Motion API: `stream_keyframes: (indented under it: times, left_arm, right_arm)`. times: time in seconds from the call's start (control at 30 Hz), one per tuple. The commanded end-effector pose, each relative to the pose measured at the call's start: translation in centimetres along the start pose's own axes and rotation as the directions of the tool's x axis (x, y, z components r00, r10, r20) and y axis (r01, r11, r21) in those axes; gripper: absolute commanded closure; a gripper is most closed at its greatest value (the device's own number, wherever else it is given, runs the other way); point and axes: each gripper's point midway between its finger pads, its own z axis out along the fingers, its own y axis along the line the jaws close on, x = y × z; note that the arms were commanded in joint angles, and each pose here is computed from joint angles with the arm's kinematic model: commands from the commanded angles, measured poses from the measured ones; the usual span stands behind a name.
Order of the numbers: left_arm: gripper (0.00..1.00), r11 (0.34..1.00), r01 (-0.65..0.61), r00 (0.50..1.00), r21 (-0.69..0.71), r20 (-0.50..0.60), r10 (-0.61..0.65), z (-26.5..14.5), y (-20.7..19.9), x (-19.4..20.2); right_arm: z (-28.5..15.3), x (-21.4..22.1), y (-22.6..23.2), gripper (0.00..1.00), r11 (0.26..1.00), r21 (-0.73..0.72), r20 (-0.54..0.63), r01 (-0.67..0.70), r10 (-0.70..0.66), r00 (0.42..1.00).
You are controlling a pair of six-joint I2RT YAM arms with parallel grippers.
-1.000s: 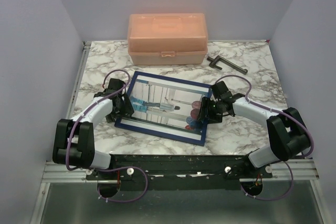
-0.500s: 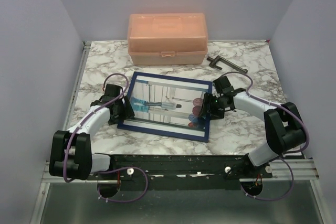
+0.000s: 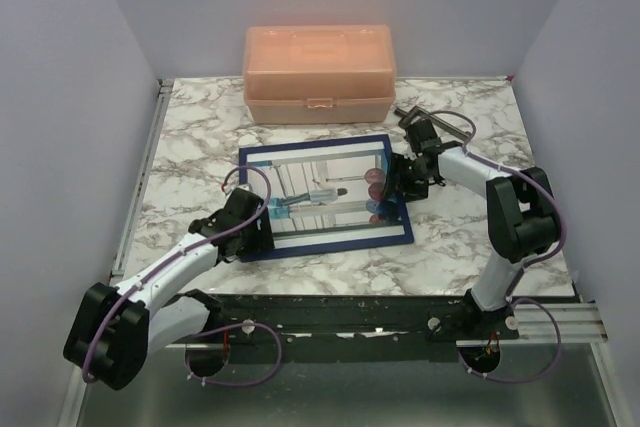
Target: Put the photo into the frame
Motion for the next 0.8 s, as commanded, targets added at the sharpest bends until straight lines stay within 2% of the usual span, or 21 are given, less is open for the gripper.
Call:
stream_keyframes:
  times: [0.0,0.33,0.6,0.77]
  left_arm:
    - [0.24,0.947,0.118,0.959,0.299,-0.281,-0.031,-2.2,-7.8,6.8]
    - [0.24,0.898,0.073,0.937,0.434,-0.339,0.088,-6.0,-13.7,12.1]
    - [0.23,0.860,-0.069,0.870,0.505,-0.391,0.299,-8.9,-19.6,17.9]
    - [0.20,0.865,-0.122,0.844,0.486,-0.409,0.348,-8.8,-20.2,19.5]
  right_arm:
    - [1.2,1.7,5.6,0.35,0.976,-0.217,-0.116,0.007,-0.033,0.993]
    - [1.9,-1.2,6.1,0.35,0.982,-0.182,-0.089,0.044,-0.061,0.994]
    - [2.7,-1.8,5.9,0.33,0.986,-0.160,-0.082,0.043,-0.056,0.995]
    - [2.0,-2.7,4.7,0.30,0.995,-0.087,-0.013,0.052,-0.053,0.999]
